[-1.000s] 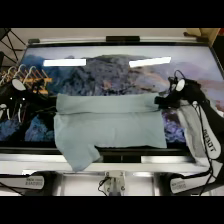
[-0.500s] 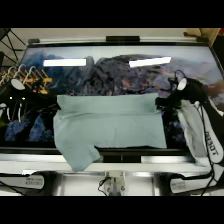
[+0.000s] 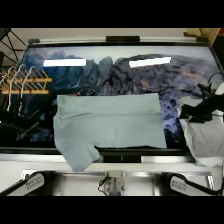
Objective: Fold the shirts.
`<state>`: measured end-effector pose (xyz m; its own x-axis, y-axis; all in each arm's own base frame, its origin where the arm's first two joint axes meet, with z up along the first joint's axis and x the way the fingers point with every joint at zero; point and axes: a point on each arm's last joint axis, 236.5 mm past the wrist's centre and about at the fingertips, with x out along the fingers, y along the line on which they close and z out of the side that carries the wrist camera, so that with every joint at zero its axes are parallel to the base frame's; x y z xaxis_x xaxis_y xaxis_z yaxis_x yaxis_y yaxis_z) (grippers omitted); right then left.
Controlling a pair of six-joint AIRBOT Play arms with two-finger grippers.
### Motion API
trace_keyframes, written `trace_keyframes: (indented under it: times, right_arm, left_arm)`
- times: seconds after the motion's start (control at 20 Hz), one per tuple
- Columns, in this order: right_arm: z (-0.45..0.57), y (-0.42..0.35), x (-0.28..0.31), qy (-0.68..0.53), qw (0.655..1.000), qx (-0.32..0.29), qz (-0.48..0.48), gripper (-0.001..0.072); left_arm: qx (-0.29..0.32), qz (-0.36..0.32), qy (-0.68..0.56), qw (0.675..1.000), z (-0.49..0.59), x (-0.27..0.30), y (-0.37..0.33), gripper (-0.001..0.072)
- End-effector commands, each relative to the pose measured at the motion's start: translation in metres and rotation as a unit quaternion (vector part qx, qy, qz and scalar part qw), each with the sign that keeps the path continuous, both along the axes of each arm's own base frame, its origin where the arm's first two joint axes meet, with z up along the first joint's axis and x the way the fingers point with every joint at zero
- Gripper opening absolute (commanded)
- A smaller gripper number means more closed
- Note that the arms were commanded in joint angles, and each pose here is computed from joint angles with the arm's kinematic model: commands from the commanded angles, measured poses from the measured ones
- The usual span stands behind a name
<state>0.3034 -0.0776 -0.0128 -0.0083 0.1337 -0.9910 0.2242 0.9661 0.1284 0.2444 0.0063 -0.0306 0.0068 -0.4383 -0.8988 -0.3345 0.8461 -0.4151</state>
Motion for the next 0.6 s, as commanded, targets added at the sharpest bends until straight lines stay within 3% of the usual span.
trace_keyframes:
  times: [0.0,0.55]
  right_arm:
    - [-0.001,-0.010,-0.020,0.001,1.000,0.004,-0.025,0.0587]
    - [-0.003,-0.015,-0.014,-0.011,1.000,-0.005,-0.026,0.0587]
  left_arm:
    - [-0.018,0.031,0.025,0.999,-0.038,-0.063,-0.028,0.0385]
    - [-0.020,-0.019,0.076,0.997,-0.070,-0.096,-0.073,0.0385]
